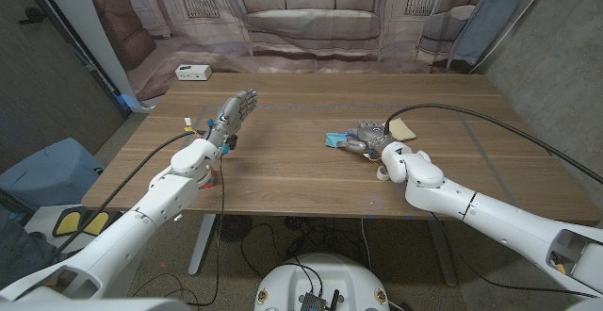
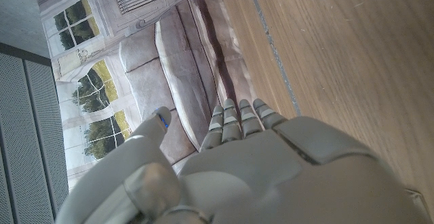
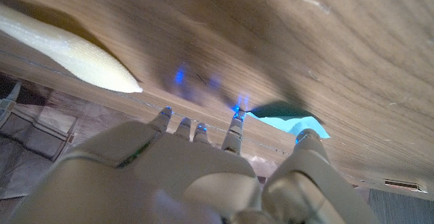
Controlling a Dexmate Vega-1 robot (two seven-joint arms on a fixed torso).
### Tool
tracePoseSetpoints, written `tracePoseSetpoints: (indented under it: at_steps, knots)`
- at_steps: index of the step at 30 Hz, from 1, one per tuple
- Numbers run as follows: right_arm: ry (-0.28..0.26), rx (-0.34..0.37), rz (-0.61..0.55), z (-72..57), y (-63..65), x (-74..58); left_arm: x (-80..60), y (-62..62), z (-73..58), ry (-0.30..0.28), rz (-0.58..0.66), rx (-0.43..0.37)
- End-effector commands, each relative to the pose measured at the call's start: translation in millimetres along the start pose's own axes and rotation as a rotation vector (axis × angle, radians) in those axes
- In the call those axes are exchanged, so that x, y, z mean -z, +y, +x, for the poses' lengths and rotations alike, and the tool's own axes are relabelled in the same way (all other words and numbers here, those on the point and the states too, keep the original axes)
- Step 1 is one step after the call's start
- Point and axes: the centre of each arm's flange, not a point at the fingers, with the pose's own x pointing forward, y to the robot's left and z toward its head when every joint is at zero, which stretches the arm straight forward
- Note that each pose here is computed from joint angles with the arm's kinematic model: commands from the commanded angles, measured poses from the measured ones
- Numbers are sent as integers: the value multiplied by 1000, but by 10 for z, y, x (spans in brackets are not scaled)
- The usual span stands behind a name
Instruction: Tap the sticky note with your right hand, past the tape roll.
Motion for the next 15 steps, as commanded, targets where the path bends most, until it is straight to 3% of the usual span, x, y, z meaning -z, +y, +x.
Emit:
tracePoseSetpoints:
  at_steps: [1, 15]
  knots:
    - [-1, 23, -8, -29, -38, 20, 18, 1, -3, 1, -4, -5]
    - [-24, 49, 0, -59, -82, -27, 32, 1, -19, 2, -8, -8]
